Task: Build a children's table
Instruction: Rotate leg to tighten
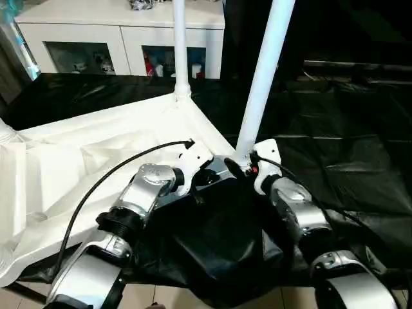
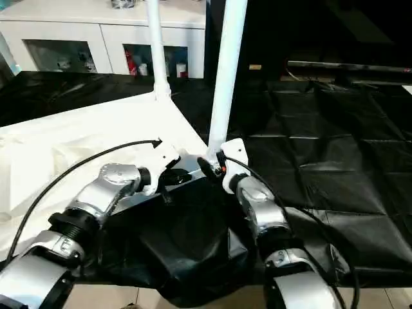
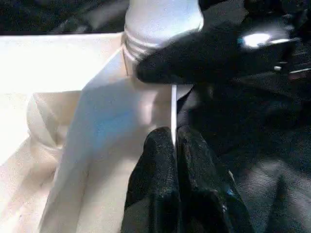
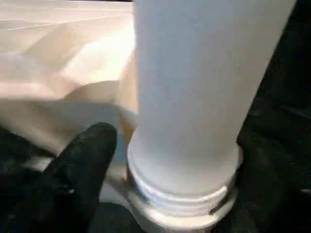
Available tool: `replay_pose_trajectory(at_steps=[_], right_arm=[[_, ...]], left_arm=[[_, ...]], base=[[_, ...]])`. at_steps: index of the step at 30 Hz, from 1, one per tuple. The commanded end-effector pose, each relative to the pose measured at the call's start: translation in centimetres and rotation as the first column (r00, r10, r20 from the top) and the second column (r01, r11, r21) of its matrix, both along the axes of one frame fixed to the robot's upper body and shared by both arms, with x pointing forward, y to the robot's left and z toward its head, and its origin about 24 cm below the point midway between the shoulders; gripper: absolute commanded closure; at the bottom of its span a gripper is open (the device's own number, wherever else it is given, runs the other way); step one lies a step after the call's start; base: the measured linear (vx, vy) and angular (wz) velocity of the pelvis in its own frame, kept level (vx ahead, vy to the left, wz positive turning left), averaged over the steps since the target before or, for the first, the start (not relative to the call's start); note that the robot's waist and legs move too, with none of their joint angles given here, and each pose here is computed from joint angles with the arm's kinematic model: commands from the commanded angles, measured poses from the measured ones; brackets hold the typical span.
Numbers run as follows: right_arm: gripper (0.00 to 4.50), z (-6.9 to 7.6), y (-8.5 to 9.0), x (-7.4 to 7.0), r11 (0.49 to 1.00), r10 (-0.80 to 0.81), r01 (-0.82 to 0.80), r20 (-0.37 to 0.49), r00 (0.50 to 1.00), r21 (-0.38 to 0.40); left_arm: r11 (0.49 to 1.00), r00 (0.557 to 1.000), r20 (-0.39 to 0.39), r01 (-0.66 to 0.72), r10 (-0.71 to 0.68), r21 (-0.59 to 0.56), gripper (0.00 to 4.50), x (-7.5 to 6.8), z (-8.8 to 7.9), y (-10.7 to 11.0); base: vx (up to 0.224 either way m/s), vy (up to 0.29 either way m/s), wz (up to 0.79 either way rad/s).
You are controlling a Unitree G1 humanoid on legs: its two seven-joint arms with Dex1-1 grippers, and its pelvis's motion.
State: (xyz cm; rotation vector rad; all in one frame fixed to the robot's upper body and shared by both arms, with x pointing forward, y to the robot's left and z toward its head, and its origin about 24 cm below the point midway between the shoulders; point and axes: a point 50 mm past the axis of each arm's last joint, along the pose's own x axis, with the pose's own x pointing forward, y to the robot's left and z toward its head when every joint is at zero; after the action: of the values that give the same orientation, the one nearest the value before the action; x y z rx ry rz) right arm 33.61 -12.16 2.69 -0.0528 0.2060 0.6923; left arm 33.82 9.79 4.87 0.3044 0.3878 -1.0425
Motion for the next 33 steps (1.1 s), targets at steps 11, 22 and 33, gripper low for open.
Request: replay_pose_trajectory(at_steps=[11, 22, 33], right_arm=[[0.60, 1.7, -1.8, -2.1, 0.890, 0.450, -0.451, -0.030, 0.892, -0.065], [0.60, 2.2, -2.0, -2.2, 0.862, 0.501, -0.501, -0.027, 0.865, -0.073], [0.98, 2.2, -1.9, -1.9, 0.868, 0.494, -0.494, -0.019, 0.869, -0.048]], left_arm=[[0.969, 0.971, -0.038, 0.234, -0.238, -0.078, 4.50, -2.0, 0.4, 1.6], [0.952, 0.947, -0.103, 0.307, -0.303, 0.020, 4.50, -2.7, -0.2, 3.1], [0.951, 0.946, -0.099, 0.310, -0.307, 0.007, 4.50, -2.6, 0.0, 2.9]], base=[[0.000, 0.000, 0.00], [0.000, 0.000, 0.00], [0.000, 0.000, 0.00]])
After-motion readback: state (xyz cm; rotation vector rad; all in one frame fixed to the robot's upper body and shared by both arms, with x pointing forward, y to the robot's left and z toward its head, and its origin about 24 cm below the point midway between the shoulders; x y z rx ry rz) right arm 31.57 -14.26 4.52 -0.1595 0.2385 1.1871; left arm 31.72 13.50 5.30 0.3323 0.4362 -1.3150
